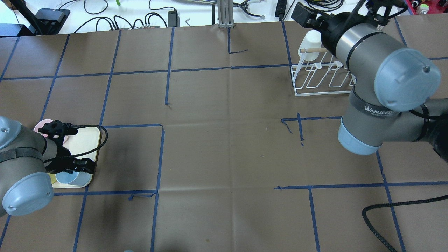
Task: Transfer IKEA cup to right arm and place on rack
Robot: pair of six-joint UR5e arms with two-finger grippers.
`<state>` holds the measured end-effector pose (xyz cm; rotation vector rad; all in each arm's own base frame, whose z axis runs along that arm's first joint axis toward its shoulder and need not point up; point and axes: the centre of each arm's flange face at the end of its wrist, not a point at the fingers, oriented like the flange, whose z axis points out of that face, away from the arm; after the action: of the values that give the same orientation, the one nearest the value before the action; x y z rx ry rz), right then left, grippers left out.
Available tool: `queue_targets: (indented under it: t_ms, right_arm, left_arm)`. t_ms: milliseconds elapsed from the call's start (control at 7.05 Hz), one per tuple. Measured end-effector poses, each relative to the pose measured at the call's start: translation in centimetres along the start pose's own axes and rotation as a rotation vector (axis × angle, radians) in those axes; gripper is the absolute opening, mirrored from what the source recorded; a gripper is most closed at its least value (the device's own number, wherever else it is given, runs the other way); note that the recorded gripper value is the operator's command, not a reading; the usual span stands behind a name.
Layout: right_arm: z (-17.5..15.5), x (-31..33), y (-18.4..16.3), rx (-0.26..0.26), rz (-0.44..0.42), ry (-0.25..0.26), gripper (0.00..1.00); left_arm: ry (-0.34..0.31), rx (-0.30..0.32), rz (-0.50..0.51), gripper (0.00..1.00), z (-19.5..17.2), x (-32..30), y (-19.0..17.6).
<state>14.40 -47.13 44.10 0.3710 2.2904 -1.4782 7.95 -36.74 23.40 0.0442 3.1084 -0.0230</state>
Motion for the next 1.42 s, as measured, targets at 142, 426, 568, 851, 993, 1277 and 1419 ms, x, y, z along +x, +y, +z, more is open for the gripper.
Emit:
queue_targets:
  t_ms: [142,426,568,851,993,1277,1419]
  right_arm:
    - [-1.3,-0.7,1.3,-0.01,0.12,-0.016,1.0]
    - [-2.7,-1.8,3.4,-0.024,0.371,-0.051,1.0]
    - [-3.1,-2.3,4.2,-0.032,0.499,-0.067,1.0]
    - [-3.6,-2.9,5.0,-0.049,0.728,-0.081,1.0]
    - [-3.7,-3.1,5.2,-0.056,0.822,-0.083,1.0]
    - [-3.9,-3.4,5.9,-0.079,0.992,-0.08,1.0]
    - [-3.9,-3.4,6.3,-0.09,1.058,-0.068,1.0]
  left_arm:
    - [0.011,-0.014,-0.006,0.0,0.2,0.1,0.1]
    - [0.018,-0.022,-0.01,0.0,0.0,-0.1,0.0]
    - [0.021,-0.027,-0.008,0.0,-0.7,-0.4,-0.4]
    - [0.028,-0.042,-0.004,0.0,-3.3,-1.5,-1.8]
    - [0.027,-0.043,-0.004,0.0,-5.1,-2.1,-2.6]
    - [0.036,-0.051,-0.005,0.0,-10.9,-3.8,-5.2]
    - [0.047,-0.056,-0.008,0.0,-14.6,-4.8,-6.8]
